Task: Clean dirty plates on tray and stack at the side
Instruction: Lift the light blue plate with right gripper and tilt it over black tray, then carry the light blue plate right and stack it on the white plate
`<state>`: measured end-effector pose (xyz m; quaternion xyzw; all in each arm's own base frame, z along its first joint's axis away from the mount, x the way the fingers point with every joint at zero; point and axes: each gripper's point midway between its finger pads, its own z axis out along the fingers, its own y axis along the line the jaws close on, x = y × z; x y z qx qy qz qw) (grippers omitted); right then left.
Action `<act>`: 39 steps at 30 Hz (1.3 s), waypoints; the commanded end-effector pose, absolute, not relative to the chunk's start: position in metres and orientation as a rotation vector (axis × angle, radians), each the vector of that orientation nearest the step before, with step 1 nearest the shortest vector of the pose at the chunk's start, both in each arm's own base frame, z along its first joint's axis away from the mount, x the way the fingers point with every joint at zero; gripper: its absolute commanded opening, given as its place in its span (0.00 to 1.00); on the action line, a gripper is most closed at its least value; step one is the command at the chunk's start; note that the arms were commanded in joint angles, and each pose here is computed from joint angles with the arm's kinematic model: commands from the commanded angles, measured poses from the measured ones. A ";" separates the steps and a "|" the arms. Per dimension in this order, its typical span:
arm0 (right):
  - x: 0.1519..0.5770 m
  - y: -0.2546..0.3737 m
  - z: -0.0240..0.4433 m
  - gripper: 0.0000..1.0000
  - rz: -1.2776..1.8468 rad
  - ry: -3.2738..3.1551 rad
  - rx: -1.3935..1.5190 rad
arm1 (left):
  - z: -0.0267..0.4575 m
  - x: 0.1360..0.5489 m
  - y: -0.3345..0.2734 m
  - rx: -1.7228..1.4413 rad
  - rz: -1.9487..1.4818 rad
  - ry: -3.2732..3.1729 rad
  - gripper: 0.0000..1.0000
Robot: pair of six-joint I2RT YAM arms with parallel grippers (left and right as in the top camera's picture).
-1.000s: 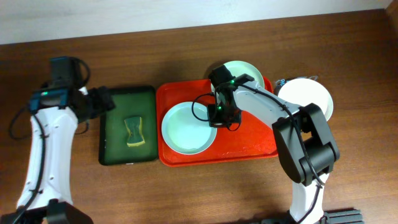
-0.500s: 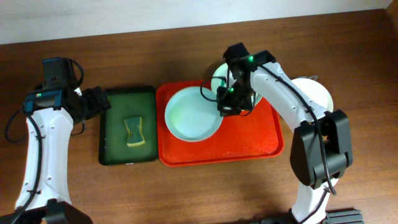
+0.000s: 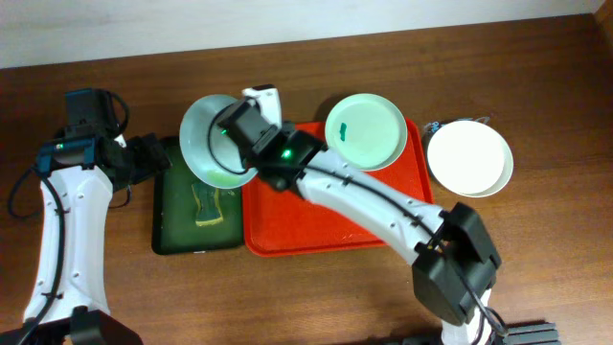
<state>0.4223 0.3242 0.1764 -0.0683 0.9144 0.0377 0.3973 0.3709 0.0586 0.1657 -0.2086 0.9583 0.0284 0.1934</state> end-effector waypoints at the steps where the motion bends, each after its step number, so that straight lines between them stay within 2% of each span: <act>1: 0.425 0.320 0.243 0.04 -0.312 1.990 -0.333 | 0.171 0.372 0.058 -0.598 0.066 2.672 0.99; 4: 0.414 0.333 0.292 0.04 -0.530 1.776 -0.382 | 0.171 0.372 0.058 -0.598 0.066 2.672 0.99; 7: 0.406 0.346 0.322 0.04 -0.587 1.673 -0.409 | 0.171 0.372 0.058 -0.598 0.066 2.672 0.99; 17: 0.406 0.349 0.328 0.04 -0.472 1.667 -0.276 | 0.171 0.372 0.058 -0.598 0.066 2.672 0.99; 20: 0.405 0.353 0.308 0.04 -0.343 1.735 -0.223 | 0.171 0.372 0.058 -0.598 0.066 2.672 0.99; 24: 0.406 0.363 0.227 0.04 0.093 2.105 -0.183 | 0.171 0.372 0.058 -0.598 0.066 2.672 0.99; 27: 0.414 0.352 0.199 0.04 0.320 2.304 -0.150 | 0.171 0.372 0.058 -0.598 0.066 2.672 0.99; 30: 0.434 0.303 0.210 0.04 0.463 2.395 -0.077 | 0.171 0.372 0.058 -0.598 0.066 2.672 0.99; 33: 0.449 0.205 0.218 0.04 0.571 2.516 0.133 | 0.171 0.372 0.058 -0.598 0.066 2.672 0.99; 36: 0.443 0.096 0.196 0.04 0.494 2.651 0.415 | 0.171 0.372 0.058 -0.598 0.066 2.672 0.99; 39: 0.416 -0.017 0.176 0.04 0.359 2.744 0.645 | 0.171 0.372 0.058 -0.598 0.066 2.672 0.99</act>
